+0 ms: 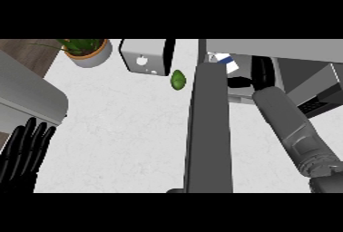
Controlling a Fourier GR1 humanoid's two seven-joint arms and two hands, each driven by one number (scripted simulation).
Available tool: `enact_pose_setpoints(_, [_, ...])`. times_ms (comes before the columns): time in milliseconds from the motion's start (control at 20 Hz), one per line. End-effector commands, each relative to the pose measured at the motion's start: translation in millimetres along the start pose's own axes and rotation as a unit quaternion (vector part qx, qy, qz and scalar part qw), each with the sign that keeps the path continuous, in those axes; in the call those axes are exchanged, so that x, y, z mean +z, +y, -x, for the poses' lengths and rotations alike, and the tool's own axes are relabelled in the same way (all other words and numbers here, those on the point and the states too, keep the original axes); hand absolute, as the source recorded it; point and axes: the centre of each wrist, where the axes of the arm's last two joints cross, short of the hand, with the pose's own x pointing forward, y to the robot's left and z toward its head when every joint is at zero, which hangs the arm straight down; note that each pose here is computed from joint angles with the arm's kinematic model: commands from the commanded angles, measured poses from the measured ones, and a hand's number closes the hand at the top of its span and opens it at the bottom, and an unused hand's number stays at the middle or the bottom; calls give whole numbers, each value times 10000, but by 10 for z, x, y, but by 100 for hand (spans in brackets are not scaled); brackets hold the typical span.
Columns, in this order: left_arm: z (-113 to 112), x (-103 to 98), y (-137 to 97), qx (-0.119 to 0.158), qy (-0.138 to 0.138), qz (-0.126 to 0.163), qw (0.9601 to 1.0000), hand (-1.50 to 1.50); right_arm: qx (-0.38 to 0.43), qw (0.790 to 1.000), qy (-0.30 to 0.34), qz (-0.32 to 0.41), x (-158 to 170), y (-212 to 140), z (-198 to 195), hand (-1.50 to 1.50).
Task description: Pick up the milk, place it into the microwave and close the microwave
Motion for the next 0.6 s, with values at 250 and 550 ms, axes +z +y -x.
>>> enact_pose_setpoints(250, [88,2,-28,-9,32,68,10000,-150,-213,9997,-61,-37,48,163,-119,-150])
enact_pose_setpoints(550, [59,-31,-76,-64,53,44,10000,-150,-259,9992,147,284,18,160,-155,-150])
